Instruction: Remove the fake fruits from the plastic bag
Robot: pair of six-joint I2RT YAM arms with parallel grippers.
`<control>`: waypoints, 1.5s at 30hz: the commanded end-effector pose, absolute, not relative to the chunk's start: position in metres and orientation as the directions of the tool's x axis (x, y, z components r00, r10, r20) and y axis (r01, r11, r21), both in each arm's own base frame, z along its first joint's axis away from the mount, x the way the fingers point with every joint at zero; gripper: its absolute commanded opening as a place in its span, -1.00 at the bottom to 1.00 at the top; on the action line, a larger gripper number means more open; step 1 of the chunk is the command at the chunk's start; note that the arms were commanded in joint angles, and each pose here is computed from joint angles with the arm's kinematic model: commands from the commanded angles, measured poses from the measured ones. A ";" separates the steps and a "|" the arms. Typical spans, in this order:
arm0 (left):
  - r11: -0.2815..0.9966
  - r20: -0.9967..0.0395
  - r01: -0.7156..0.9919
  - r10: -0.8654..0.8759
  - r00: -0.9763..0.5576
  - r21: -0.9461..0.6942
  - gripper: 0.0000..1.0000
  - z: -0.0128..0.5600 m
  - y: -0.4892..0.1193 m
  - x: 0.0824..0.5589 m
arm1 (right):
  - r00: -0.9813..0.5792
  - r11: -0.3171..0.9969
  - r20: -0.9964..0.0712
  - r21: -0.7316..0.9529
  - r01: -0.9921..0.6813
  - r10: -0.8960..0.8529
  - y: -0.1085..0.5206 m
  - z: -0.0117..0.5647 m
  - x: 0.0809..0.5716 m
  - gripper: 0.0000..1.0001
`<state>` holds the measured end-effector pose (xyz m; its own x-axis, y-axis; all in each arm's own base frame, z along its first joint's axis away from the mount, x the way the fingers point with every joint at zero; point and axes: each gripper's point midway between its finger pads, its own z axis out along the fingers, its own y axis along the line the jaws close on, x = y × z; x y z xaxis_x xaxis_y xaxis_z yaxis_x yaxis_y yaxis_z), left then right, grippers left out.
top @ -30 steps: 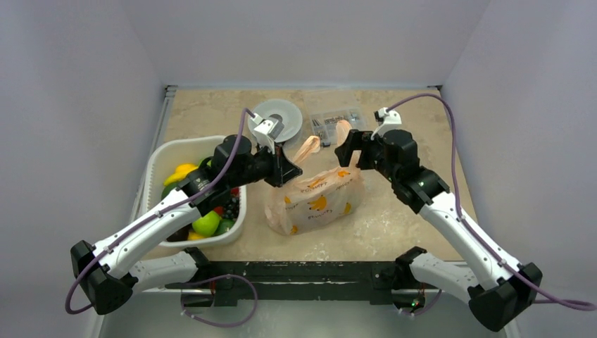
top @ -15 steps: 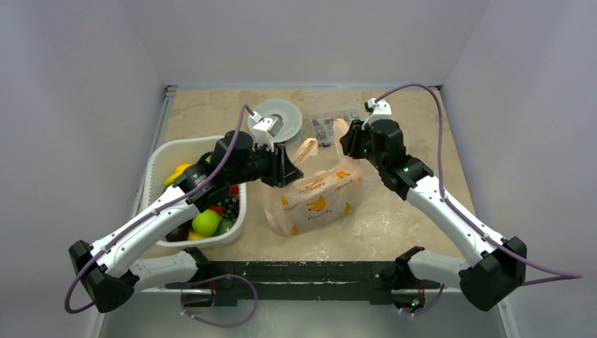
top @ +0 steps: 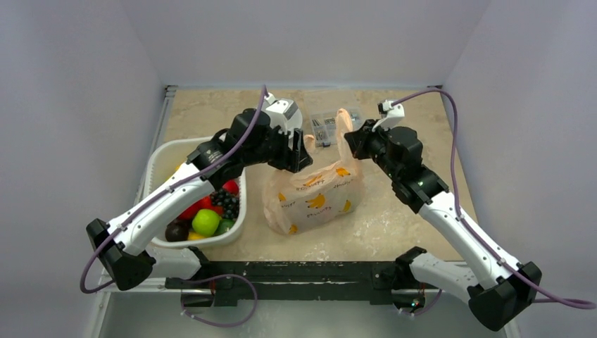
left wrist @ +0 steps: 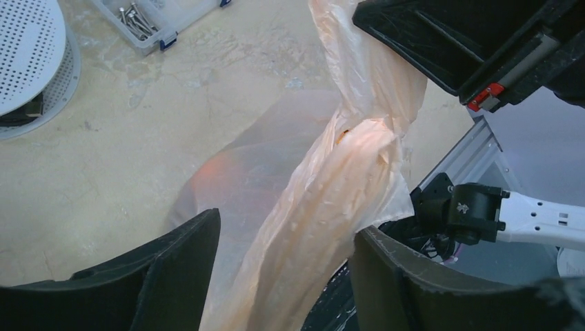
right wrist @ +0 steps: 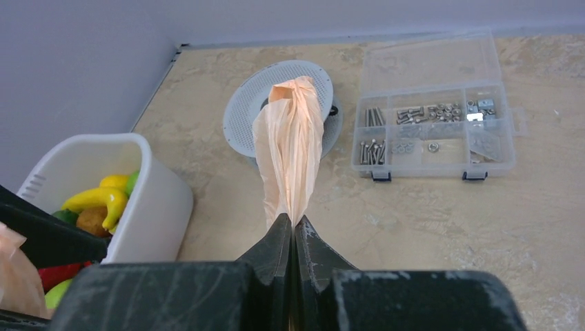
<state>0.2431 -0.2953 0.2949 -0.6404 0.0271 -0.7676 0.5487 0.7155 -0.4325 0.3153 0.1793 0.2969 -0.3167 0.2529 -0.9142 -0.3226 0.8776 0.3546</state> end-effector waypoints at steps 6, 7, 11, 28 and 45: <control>0.708 -0.879 0.601 -0.059 -0.473 -0.371 -1.00 0.375 -0.259 0.230 | -0.275 0.866 -0.890 0.431 -0.254 0.363 0.177 0.340 0.332 -1.00; 0.705 -0.887 0.607 -0.069 -0.457 -0.367 -1.00 0.382 -0.253 0.225 | -0.269 0.874 -0.888 0.434 -0.220 0.373 0.173 0.344 0.337 -1.00; 0.670 -0.893 0.638 -0.084 -0.442 -0.379 -1.00 0.397 -0.243 0.206 | -0.250 0.899 -0.892 0.416 -0.133 0.376 0.163 0.368 0.360 -1.00; 0.511 -0.759 0.599 -0.182 -0.626 -0.617 -1.00 0.357 -0.283 0.194 | -0.510 0.941 -0.856 0.236 -0.242 0.083 0.185 0.325 0.356 -0.15; 0.499 -0.786 0.637 -0.164 -0.596 -0.587 -1.00 0.373 -0.275 0.185 | -0.616 0.741 -0.719 0.596 -0.310 0.321 0.224 0.337 0.242 0.78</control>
<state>0.1873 -0.2781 0.3420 -0.6466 -0.1380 -0.7503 0.5894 0.5339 -0.6062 0.2610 0.1698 0.3615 -0.4798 0.2750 -0.8332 -0.2633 0.8607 0.4357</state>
